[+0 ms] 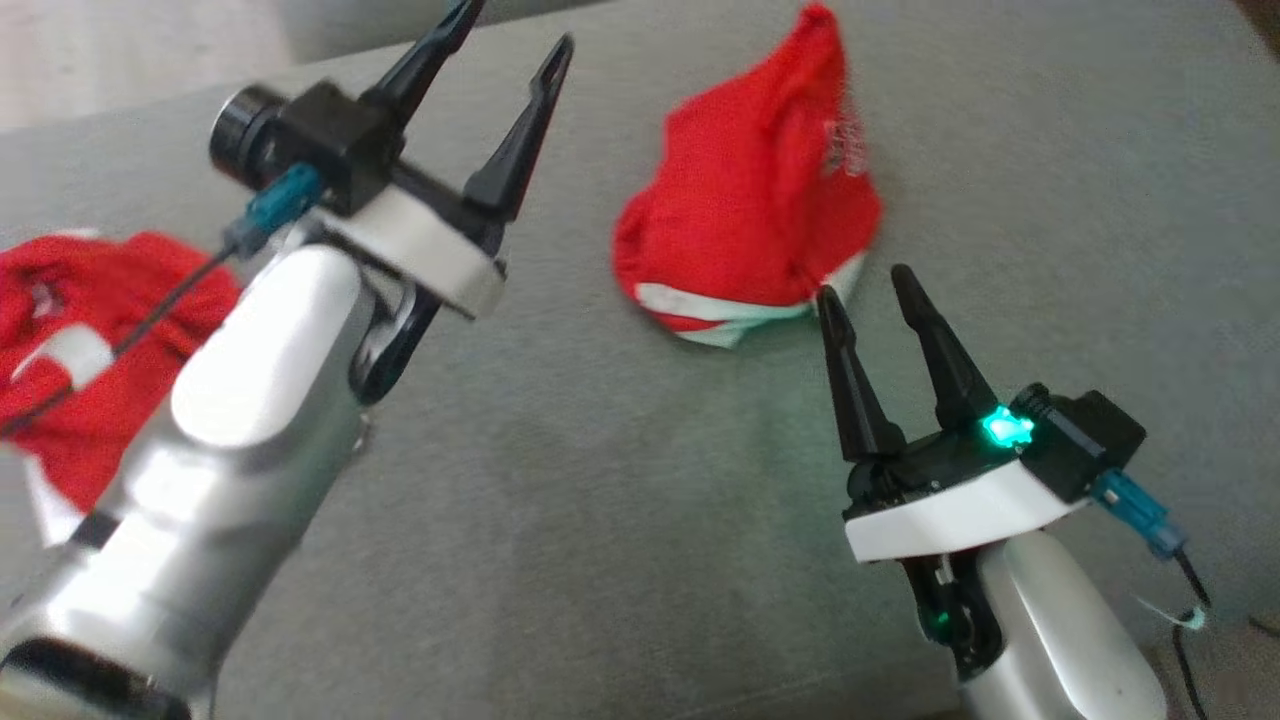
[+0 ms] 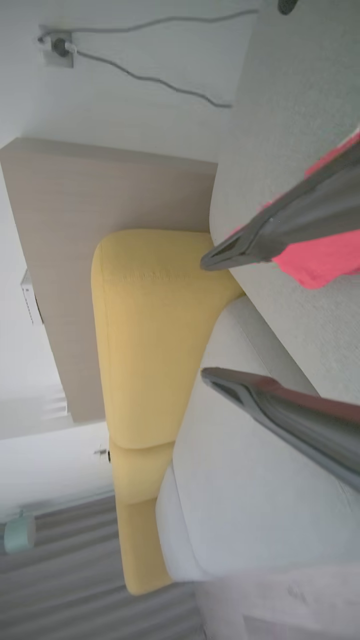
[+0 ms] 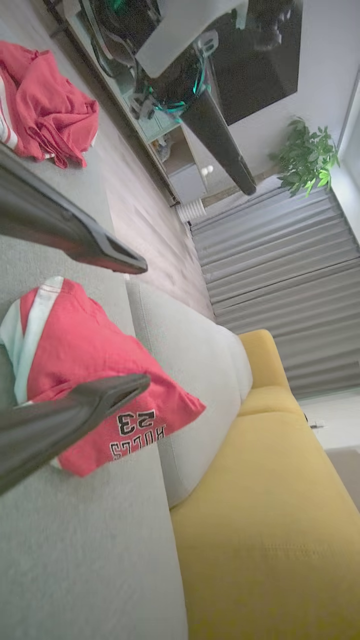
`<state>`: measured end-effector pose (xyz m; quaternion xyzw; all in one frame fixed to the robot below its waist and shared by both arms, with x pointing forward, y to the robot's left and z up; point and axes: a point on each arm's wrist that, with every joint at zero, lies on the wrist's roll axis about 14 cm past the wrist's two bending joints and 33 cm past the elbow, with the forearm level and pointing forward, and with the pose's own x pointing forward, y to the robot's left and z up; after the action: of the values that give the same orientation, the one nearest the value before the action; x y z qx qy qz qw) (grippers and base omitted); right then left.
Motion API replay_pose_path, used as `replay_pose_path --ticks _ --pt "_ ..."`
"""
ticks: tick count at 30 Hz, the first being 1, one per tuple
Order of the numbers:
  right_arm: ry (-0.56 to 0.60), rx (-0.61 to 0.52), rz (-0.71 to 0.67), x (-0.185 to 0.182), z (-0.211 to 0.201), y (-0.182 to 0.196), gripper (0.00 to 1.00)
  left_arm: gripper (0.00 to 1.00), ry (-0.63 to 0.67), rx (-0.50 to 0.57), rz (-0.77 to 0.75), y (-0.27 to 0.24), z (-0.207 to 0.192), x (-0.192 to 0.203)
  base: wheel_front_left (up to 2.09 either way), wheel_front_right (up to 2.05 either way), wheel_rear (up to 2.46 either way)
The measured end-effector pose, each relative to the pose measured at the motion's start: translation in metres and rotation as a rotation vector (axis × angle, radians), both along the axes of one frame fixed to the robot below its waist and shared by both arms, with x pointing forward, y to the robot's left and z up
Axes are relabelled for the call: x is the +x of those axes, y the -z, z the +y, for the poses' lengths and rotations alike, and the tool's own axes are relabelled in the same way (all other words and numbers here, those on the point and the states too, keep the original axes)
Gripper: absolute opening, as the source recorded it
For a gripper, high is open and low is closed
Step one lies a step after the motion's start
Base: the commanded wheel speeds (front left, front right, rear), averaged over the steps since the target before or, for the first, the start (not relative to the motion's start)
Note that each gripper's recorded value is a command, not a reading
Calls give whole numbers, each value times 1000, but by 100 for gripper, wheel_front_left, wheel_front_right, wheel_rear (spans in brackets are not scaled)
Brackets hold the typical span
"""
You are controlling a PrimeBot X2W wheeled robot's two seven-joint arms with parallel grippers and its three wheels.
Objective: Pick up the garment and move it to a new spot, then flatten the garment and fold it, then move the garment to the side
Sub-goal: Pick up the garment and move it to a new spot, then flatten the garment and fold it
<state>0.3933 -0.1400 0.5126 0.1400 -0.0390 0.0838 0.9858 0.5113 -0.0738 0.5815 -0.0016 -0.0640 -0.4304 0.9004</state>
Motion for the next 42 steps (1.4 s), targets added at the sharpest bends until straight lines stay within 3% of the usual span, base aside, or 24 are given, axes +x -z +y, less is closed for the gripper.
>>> replay_pose_path --ticks 10,17,26,32,35,42 --pt "-136 -6 10 -3 47 7 100 100 -305 39 53 43 121 -44 0 0 0" --pt "-198 -23 -4 -6 68 3 100 100 -473 55 180 93 167 -104 0 0 0" --pt "-203 -57 2 -6 69 8 100 100 -562 -33 211 94 171 -127 0 0 0" --pt "-211 -192 48 5 67 32 100 100 -557 -26 208 98 172 -127 0 0 0" --pt "-212 -303 94 30 63 51 100 100 -576 -41 235 105 174 -127 0 0 0" --pt "-249 -425 181 64 71 82 100 100 -622 -33 286 122 186 -126 0 0 0"
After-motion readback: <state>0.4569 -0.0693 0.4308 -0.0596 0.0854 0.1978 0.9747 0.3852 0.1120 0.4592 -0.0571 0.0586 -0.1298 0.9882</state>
